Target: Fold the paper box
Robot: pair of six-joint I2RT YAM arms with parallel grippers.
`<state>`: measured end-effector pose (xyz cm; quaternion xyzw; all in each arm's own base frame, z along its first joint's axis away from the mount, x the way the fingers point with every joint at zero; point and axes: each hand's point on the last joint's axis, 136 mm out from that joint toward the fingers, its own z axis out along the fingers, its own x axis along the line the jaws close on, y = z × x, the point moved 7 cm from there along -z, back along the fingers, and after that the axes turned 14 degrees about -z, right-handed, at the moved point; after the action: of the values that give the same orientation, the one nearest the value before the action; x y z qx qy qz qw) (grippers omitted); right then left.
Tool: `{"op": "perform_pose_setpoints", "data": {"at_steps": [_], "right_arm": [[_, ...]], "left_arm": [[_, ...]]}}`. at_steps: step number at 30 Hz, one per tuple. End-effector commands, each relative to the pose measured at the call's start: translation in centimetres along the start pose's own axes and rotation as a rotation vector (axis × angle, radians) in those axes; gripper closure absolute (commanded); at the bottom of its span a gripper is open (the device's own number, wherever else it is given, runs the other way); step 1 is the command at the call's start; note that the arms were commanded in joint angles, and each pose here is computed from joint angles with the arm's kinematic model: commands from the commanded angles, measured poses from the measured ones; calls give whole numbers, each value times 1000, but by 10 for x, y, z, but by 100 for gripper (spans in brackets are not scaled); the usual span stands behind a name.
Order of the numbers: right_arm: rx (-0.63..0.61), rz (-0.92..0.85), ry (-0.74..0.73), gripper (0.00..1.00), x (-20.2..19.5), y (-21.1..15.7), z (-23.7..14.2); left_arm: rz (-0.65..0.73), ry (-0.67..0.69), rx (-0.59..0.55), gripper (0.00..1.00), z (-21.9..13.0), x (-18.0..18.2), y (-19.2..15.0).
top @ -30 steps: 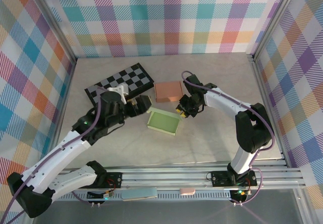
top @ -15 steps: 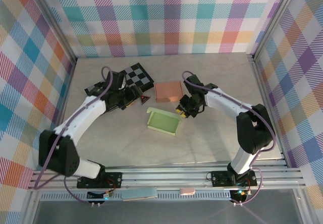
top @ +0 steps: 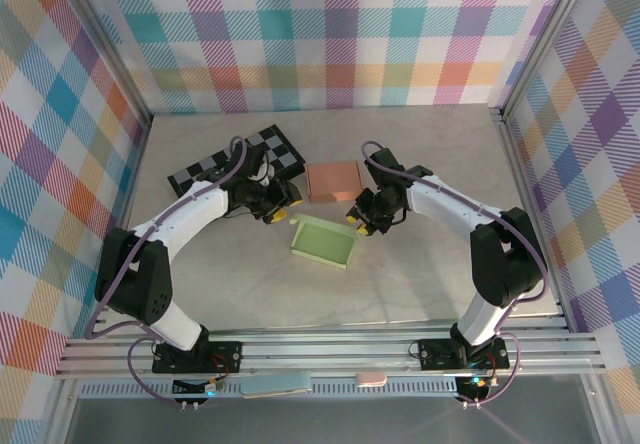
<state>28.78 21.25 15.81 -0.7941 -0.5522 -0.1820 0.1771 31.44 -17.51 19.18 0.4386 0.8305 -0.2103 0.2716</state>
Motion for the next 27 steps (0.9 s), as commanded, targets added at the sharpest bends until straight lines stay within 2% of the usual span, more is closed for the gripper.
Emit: {"op": "perform_pose_setpoints", "data": {"at_steps": [1,17,27], "right_arm": [[23,8,26,71,2,-9,-9],[54,27,47,70,3,-10,-2],[70,51,71,71,6,-8,4]], "left_arm": [[2,-14,38,47,9,-4,-6],[-22,-1,62,50,17,5,-22],[-45,-10,63,62,22,8,-24]]}}
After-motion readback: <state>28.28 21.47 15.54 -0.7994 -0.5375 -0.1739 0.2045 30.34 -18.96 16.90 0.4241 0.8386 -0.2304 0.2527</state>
